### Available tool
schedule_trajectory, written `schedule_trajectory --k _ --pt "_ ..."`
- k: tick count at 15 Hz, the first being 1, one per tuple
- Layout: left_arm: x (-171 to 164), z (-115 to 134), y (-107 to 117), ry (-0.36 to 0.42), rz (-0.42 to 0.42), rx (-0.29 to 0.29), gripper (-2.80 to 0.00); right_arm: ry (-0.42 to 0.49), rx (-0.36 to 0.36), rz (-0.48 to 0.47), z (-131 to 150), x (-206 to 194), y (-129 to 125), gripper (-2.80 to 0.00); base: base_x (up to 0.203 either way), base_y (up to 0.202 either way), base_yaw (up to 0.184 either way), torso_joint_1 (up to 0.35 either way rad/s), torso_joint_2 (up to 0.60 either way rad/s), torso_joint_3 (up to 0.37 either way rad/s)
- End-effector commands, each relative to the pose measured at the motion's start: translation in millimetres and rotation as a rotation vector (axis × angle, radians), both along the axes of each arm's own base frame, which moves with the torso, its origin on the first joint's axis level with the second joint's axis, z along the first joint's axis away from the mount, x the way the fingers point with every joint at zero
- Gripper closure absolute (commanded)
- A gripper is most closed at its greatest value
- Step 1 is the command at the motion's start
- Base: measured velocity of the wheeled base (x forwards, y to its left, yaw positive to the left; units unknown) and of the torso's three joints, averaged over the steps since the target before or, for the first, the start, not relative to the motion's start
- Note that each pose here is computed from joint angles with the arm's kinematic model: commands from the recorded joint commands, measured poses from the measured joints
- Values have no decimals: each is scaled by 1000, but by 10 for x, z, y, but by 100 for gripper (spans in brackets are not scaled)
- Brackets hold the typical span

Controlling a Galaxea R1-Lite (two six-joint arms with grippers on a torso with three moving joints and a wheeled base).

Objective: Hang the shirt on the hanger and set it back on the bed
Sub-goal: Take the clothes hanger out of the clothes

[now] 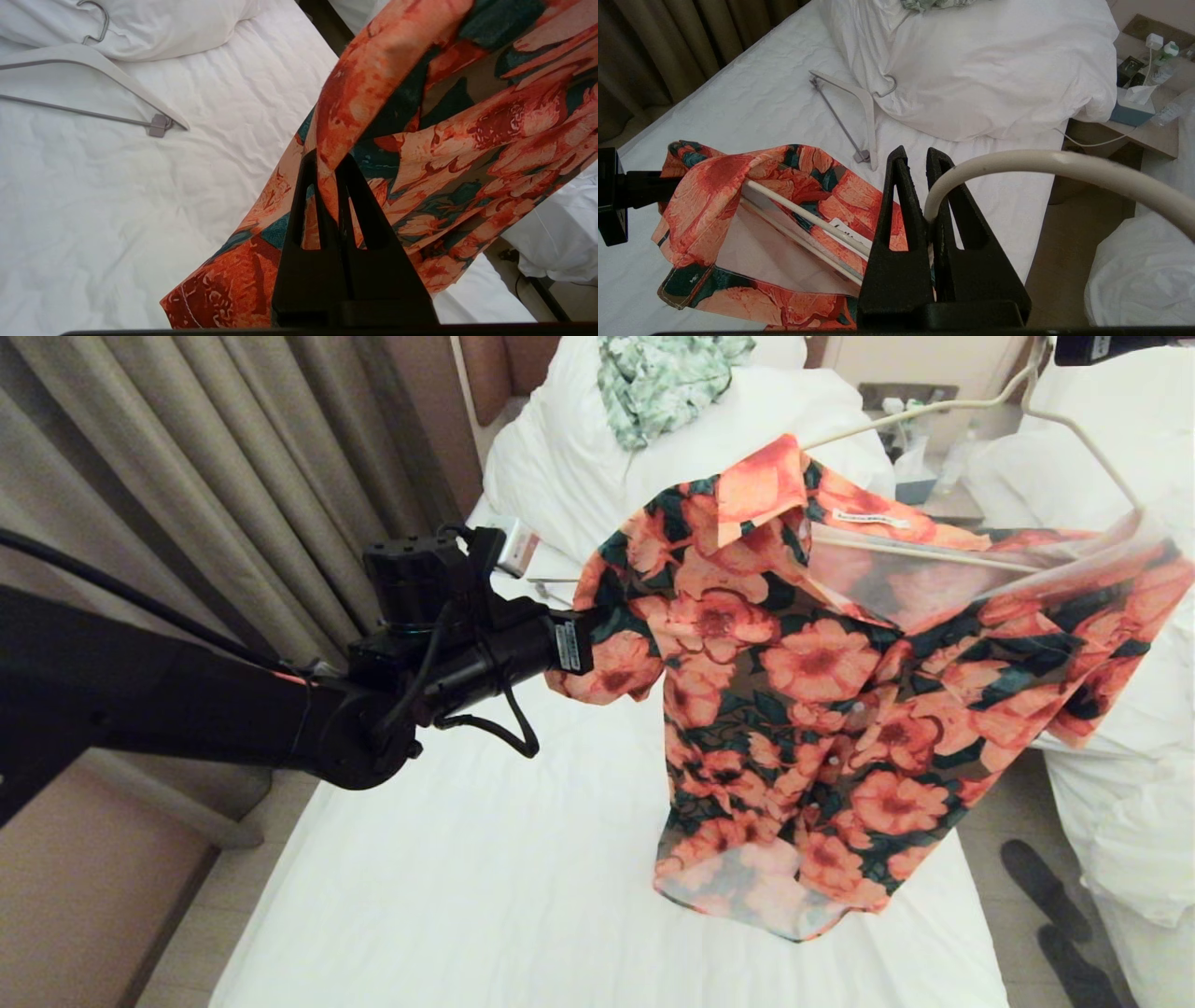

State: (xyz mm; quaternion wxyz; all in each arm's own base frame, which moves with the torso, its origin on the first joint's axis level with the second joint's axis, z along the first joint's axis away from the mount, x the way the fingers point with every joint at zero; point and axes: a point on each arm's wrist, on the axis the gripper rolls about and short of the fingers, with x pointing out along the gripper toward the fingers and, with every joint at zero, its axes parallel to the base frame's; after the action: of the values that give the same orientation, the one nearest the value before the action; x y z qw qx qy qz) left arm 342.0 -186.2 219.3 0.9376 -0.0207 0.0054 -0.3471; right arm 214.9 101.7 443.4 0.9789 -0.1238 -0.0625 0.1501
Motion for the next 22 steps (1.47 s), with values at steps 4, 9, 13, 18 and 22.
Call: schedule_trajectory --k 4,9,13,18,22 --pt "-50 76 23 -18 -4 -12 -280 4 -4 0 -10 18 10 0 0 0 0 0 0 0" --pt "124 107 329 -78 73 -38 -280 5 -5 -3 -16 36 14 0 0 0 0 0 0 0" --pt "290 370 1114 -158 176 -137 -280 13 -8 -17 -44 105 10 0 0 0 0 0 0 0" --pt "348 430 1430 -158 197 -173 0 24 -16 -15 -90 210 64 0 0 0 0 0 0 0" --pt "361 463 1541 -171 223 -173 0 -45 -10 -17 -55 290 106 0 0 0 0 0 0 0"
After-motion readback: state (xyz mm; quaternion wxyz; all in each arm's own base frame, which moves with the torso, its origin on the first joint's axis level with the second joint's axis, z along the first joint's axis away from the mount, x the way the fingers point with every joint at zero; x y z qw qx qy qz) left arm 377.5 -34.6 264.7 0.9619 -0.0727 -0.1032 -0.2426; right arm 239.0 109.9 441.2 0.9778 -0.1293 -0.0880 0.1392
